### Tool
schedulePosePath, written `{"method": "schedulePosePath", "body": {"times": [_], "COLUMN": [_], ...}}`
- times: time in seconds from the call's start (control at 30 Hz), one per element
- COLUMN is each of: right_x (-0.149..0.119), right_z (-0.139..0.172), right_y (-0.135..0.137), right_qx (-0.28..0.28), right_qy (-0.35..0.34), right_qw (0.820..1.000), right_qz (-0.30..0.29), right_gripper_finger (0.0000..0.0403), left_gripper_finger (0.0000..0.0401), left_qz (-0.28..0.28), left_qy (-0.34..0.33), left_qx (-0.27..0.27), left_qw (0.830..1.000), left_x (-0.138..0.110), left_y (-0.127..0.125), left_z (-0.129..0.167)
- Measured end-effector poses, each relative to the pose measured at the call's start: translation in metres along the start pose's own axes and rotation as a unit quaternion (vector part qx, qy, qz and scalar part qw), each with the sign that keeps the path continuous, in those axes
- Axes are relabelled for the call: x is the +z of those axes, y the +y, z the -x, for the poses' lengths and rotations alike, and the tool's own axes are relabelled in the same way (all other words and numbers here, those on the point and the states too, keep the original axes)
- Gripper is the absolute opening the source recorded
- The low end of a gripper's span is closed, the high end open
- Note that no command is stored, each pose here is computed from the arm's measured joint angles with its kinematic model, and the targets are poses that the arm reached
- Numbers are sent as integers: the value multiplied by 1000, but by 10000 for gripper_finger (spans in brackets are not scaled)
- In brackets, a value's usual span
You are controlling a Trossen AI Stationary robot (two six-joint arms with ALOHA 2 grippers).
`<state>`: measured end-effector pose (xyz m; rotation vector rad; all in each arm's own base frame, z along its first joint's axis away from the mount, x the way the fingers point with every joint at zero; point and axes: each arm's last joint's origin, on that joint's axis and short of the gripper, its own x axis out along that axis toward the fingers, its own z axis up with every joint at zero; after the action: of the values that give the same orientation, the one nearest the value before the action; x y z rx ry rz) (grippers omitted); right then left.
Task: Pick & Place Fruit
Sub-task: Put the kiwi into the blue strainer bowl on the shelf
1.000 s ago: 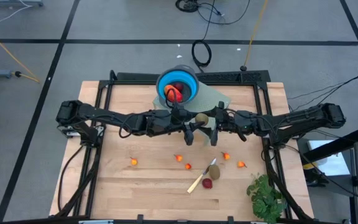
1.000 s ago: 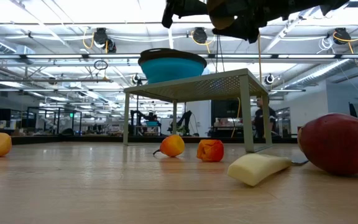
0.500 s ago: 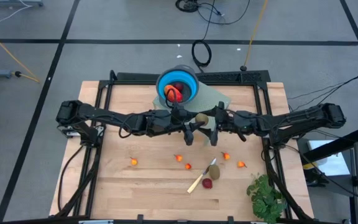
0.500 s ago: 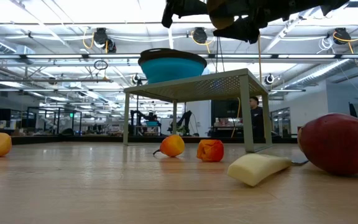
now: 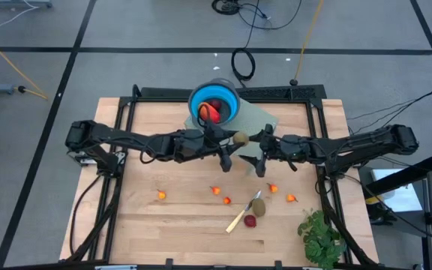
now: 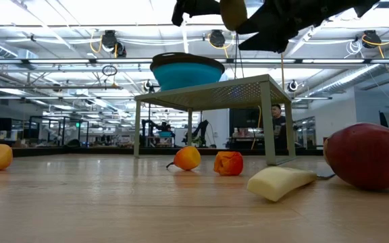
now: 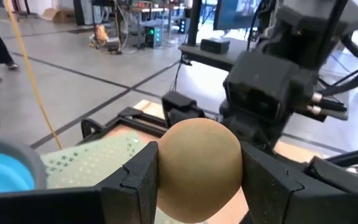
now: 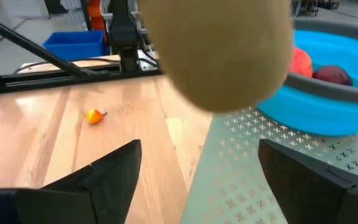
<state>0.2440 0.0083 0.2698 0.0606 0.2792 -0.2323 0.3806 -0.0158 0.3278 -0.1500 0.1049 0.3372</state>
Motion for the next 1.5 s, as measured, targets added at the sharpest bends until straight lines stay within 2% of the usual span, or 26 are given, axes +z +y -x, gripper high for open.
{"method": "schedulePosePath", "body": {"times": [0.27,0.57,0.87,1.0,1.2,1.5], "right_x": [-3,3,5,7,12,6], "right_z": [3,13,37,50,70,102], "right_y": [-1,-4,-10,-12,-15,-25], "right_qx": [-3,-2,-1,38,78,80], "right_qy": [18,8,25,24,8,-10], "right_qw": [1000,1000,999,999,997,997], "right_qz": [-10,-10,21,28,23,20], "right_gripper_finger": [249,148,51,13,7,1], "left_gripper_finger": [175,175,175,175,175,175], "left_qz": [-7,-12,-12,-13,-10,-6], "left_qy": [-10,-6,-7,-3,-1,-1], "left_qx": [16,31,32,33,33,33], "left_qw": [1000,999,999,999,999,999], "left_x": [11,22,26,25,25,24], "left_y": [9,22,24,24,25,25], "left_z": [5,14,18,17,17,17]}}
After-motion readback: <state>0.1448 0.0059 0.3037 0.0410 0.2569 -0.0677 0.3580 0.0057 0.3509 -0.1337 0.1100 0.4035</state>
